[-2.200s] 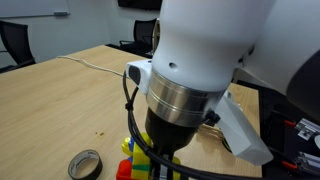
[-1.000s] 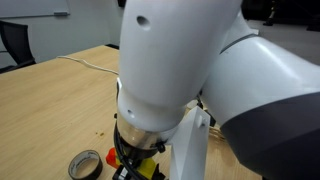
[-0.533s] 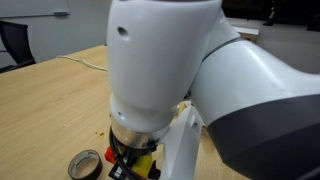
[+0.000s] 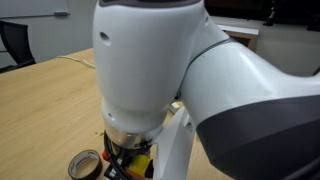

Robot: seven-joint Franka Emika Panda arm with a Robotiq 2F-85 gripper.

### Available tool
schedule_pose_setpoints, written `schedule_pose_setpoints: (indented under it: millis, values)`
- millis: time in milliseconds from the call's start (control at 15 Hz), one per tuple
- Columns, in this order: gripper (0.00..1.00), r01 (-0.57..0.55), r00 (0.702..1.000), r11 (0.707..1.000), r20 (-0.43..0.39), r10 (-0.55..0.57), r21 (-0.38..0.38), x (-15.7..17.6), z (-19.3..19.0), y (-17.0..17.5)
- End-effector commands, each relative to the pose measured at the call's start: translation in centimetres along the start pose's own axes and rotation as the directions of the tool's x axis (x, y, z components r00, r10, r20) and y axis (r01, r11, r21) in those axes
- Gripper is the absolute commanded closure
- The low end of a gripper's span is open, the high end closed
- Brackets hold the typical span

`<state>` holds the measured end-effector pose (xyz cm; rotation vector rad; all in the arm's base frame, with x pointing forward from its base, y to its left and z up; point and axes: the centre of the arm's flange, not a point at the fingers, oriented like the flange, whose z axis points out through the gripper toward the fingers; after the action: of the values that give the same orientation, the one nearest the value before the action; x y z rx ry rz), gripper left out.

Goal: Stack the two stacks of building blocks together

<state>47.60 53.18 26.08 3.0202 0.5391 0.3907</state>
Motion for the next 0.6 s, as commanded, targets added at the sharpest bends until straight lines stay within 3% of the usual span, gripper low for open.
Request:
schedule_pose_setpoints:
  millis: [0, 533]
  values:
    - [0.89, 0.021, 1.000, 0.999, -0.005, -0.022, -0.026, 0.8, -0.1, -0.2]
    - [0.89, -0.012, 0.999, 1.000, -0.037, 0.012, -0.001, 1.1, -1.7, 0.0]
